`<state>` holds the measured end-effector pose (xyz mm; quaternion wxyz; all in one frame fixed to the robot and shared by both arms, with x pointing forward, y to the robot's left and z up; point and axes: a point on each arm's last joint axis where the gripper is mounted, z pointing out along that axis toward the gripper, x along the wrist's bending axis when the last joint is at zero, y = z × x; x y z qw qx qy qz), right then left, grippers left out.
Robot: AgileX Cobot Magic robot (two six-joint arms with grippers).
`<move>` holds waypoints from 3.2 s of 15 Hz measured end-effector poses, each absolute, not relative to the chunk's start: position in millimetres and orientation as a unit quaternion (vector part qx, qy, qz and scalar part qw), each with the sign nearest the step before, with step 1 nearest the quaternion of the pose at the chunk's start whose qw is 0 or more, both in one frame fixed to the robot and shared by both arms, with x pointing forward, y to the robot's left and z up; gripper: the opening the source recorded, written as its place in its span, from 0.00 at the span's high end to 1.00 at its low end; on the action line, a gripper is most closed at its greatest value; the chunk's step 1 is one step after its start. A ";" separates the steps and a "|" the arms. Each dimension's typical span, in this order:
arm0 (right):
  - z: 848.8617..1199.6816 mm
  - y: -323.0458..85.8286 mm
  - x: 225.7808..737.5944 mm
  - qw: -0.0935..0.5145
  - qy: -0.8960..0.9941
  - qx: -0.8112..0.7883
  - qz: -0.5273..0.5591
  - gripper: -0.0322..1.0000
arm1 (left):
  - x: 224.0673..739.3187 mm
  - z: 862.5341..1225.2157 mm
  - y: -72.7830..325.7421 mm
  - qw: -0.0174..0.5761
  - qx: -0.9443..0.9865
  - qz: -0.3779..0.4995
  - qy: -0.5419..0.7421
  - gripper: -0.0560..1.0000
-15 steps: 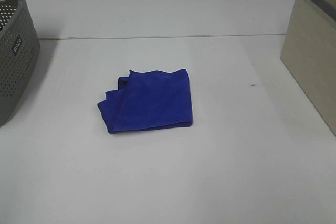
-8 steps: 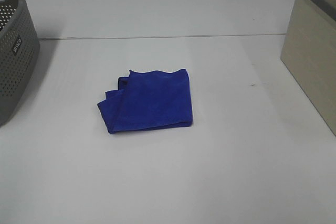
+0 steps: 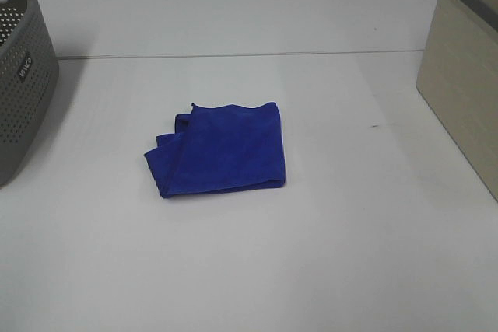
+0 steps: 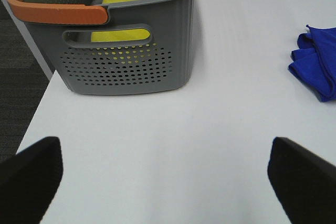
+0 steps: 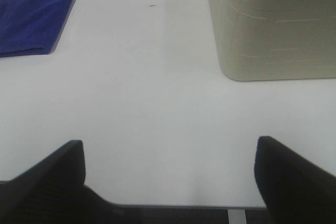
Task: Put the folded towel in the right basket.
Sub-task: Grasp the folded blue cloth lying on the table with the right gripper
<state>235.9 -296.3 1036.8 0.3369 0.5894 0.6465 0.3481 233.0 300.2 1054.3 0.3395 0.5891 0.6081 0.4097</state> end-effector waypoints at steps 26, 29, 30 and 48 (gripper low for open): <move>1097.1 -223.7 474.2 -0.018 0.720 0.492 0.488 0.15 | 233.0 1054.3 300.2 0.339 0.589 0.410 0.608 0.01; 1054.4 -188.5 519.2 -0.075 0.763 0.475 0.432 0.15 | 233.0 1054.3 300.2 0.339 0.589 0.410 0.608 0.01; 1036.4 -179.3 534.0 -0.096 0.766 0.482 0.414 0.15 | 233.0 1054.3 300.2 0.339 0.589 0.410 0.608 0.01; 872.9 -155.5 606.6 -0.124 0.739 0.591 0.297 0.17 | 233.0 1054.3 300.2 0.339 0.589 0.410 0.608 0.01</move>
